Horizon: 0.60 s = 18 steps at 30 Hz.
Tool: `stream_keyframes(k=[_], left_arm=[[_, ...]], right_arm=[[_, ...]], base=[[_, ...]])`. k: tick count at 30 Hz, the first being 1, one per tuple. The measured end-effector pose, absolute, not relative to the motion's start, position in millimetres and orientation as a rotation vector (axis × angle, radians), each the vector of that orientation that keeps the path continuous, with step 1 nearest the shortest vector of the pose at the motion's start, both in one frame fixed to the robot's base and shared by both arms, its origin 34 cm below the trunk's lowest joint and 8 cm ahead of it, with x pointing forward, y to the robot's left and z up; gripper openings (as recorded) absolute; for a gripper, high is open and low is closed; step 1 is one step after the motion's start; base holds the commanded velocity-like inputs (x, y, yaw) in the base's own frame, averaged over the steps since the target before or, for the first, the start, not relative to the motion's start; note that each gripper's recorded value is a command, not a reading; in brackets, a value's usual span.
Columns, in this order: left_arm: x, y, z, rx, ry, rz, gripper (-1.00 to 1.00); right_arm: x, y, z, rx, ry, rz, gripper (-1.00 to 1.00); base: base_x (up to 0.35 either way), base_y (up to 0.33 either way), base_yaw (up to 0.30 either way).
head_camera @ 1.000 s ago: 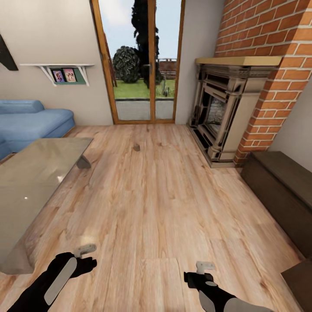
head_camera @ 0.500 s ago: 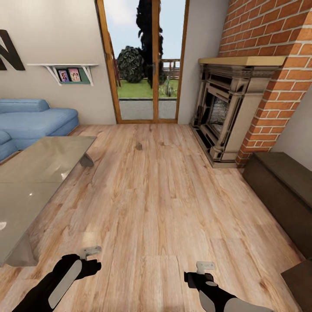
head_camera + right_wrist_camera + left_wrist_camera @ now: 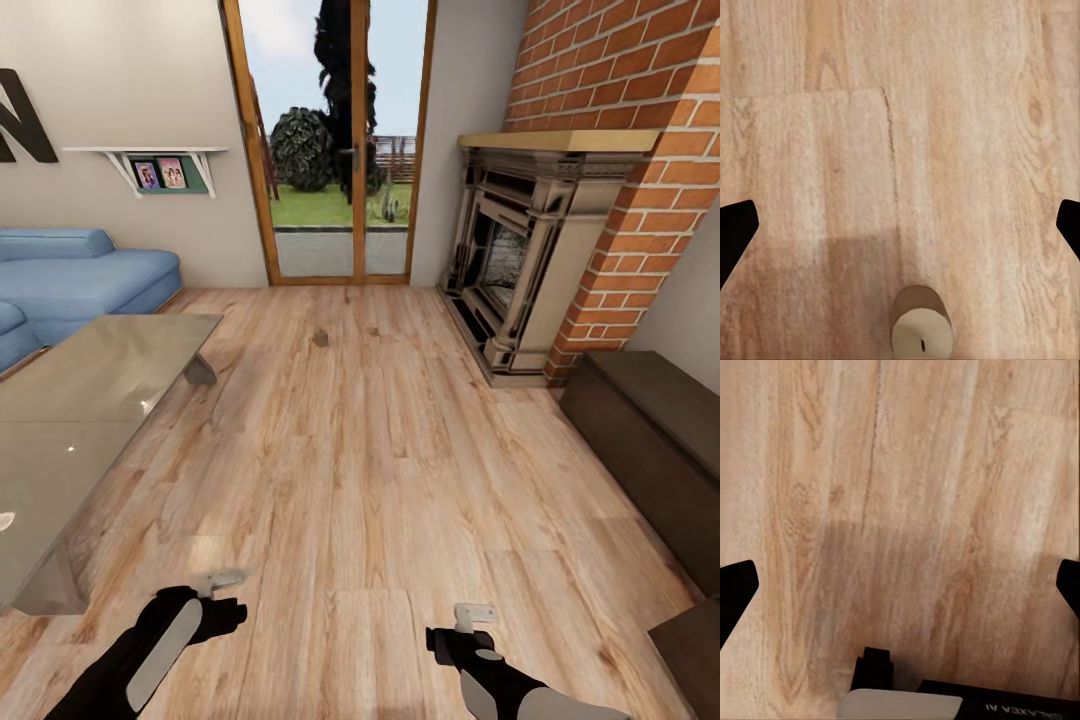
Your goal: Place each of the two pumpkins and all three candles from the living room inside a cabinet in the living room (use any cabinet), then make sure every cabinet is closed, and position the cauldron so it is next to a table in the living room.
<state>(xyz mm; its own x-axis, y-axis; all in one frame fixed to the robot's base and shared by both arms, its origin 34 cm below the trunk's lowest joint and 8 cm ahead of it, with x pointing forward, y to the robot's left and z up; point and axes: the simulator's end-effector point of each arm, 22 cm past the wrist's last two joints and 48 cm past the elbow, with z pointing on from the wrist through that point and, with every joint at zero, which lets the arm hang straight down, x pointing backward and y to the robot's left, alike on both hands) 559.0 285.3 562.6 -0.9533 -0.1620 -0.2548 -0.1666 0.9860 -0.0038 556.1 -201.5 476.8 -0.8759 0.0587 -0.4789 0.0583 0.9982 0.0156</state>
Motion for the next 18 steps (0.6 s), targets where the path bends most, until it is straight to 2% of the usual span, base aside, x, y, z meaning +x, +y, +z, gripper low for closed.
stream_keyframes(k=[6,18], left_arm=[[558.0,238.2,561.6,-0.225,2.882,-0.063,1.0],[563.0,217.1,570.1,-0.191,2.86,-0.122,1.0]], right_arm=[[555.7,-203.4,476.5,0.096,2.642,-0.003,1.0],[547.5,-208.0,472.4,0.24,2.67,0.002,1.0]], base=[[0.0,0.0,0.041],[0.0,0.0,0.01]])
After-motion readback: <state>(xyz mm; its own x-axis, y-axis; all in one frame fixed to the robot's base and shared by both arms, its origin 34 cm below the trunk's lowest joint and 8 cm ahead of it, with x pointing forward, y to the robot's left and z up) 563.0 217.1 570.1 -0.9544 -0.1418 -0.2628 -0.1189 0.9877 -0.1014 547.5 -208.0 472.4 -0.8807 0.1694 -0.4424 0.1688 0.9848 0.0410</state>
